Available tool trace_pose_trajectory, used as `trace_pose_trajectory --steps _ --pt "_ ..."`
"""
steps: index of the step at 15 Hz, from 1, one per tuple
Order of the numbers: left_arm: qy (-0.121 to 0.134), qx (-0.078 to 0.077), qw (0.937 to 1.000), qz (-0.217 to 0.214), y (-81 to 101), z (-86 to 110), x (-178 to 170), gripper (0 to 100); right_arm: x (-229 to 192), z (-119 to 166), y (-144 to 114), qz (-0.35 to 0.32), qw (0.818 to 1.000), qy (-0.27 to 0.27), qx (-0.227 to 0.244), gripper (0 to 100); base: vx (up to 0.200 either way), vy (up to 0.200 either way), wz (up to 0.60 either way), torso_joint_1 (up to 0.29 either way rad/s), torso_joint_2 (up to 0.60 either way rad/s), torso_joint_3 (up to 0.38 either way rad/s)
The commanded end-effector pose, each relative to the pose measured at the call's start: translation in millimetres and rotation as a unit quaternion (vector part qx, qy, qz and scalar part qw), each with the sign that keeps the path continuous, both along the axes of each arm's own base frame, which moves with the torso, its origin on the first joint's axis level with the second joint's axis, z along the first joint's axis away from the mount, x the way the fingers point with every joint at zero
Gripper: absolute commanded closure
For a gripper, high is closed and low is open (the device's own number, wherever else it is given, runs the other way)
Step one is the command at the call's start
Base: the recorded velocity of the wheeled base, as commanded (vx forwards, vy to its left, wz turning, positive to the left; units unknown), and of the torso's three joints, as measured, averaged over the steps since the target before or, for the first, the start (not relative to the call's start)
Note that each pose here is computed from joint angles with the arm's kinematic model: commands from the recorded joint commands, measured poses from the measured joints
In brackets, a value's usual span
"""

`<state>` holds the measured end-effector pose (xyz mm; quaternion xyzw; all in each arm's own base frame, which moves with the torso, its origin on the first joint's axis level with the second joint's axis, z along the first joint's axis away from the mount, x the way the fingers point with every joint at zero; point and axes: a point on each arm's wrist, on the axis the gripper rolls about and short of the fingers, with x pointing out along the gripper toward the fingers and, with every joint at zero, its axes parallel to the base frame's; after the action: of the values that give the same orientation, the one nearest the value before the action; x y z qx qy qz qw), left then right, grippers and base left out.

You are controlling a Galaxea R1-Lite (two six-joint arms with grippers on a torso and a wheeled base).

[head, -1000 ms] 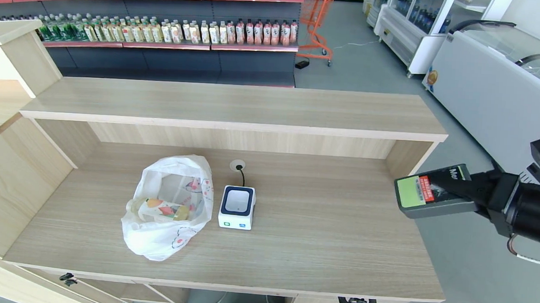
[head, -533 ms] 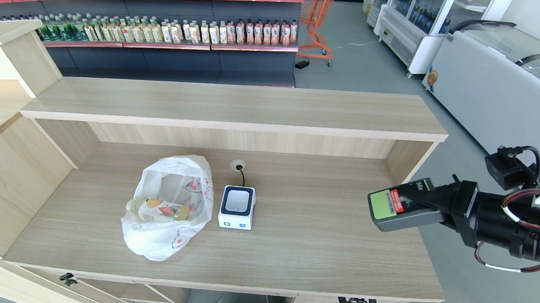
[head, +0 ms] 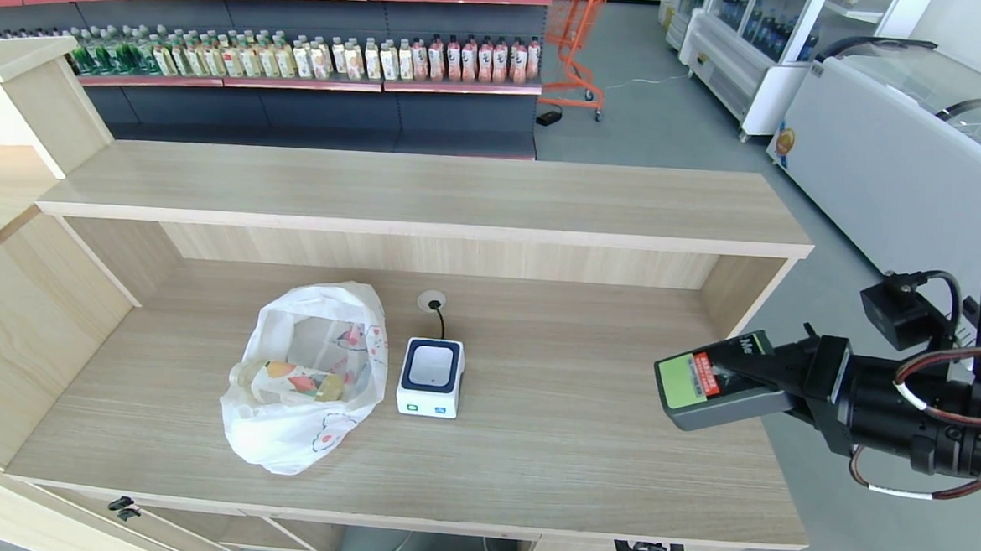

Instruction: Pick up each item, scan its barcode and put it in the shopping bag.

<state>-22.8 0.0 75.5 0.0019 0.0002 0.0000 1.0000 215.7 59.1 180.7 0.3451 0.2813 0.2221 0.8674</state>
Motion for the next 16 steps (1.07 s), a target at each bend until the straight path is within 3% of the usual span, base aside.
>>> trace_pose_trajectory --steps 1,8,16 --pt "0.0 0.0 1.0 0.0 0.0 0.0 0 0 0 1 0 0.0 1.0 -0.003 0.0 100 0.0 0.2 0.0 -0.007 0.0 0.002" --pt "0.0 0.0 1.0 0.0 0.0 0.0 0 0 1 -3 -1 -0.001 1.0 -0.002 -0.014 100 0.0 0.2 0.0 0.003 0.01 0.004" --pt "0.0 0.0 1.0 0.0 0.0 0.0 0 0 33 -38 -2 -0.025 0.994 0.015 -0.105 100 0.0 0.2 0.0 0.002 0.0 0.005"
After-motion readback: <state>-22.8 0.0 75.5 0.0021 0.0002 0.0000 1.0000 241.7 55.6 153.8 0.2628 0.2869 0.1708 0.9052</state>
